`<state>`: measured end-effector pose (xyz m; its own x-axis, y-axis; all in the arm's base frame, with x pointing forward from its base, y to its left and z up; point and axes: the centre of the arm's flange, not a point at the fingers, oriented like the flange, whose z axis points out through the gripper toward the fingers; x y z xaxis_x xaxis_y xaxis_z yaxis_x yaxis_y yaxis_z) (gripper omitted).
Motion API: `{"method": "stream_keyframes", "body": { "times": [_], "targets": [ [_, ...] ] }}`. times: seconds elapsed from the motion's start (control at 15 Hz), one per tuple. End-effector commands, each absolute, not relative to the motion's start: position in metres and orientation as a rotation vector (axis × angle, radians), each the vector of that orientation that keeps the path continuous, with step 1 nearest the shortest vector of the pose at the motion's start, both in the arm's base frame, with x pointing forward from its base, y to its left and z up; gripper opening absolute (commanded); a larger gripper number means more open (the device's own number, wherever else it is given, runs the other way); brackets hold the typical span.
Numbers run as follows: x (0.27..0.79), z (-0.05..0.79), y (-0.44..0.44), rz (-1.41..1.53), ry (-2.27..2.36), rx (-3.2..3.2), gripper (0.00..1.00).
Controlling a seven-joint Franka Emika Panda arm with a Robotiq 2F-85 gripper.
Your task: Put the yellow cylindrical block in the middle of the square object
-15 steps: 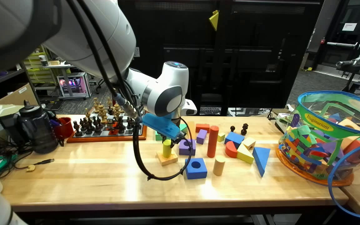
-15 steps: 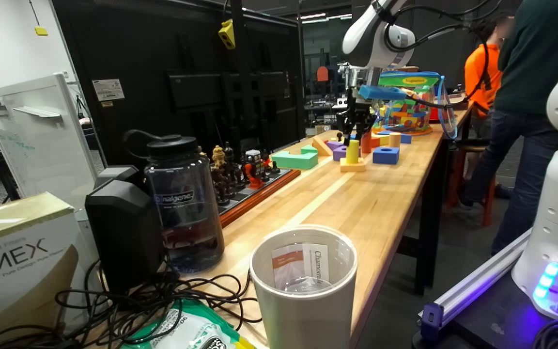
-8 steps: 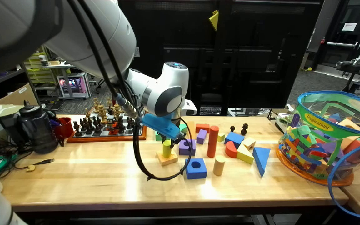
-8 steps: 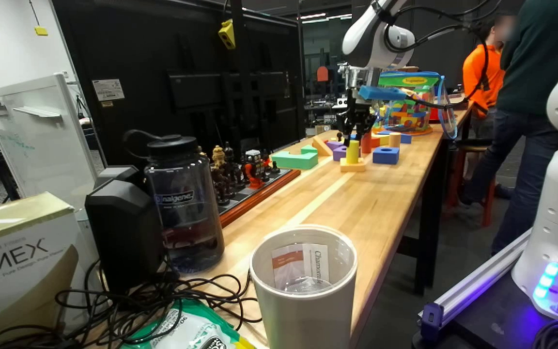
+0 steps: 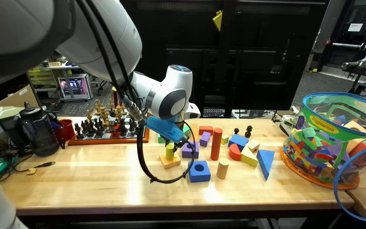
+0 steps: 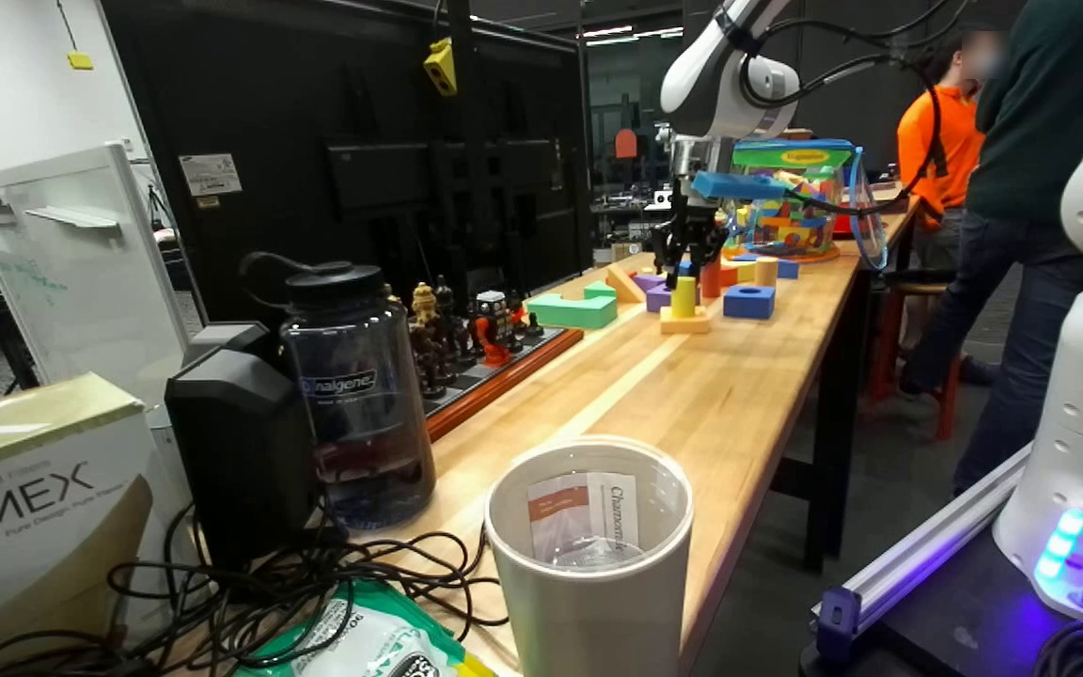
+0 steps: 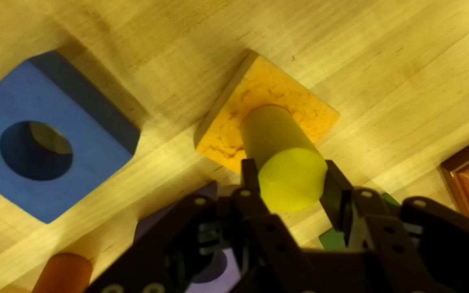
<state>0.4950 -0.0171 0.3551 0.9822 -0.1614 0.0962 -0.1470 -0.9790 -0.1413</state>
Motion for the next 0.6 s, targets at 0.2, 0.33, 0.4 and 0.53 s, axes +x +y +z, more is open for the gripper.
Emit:
{"method": "stream_keyframes", "body": {
  "times": [0.2,0.33,0.4,0.53],
  "targets": [
    [0.4998,0.3478,-0.0149,-0.127,0.253,-3.007,0.16],
    [0.4998,0.3474,-0.0138,-0.127,0.249,-3.011,0.16],
    [0.4995,0.347,-0.0135,-0.127,0.248,-3.013,0.16],
    [0.4989,0.3464,-0.0134,-0.128,0.247,-3.012,0.16]
  ]
}}
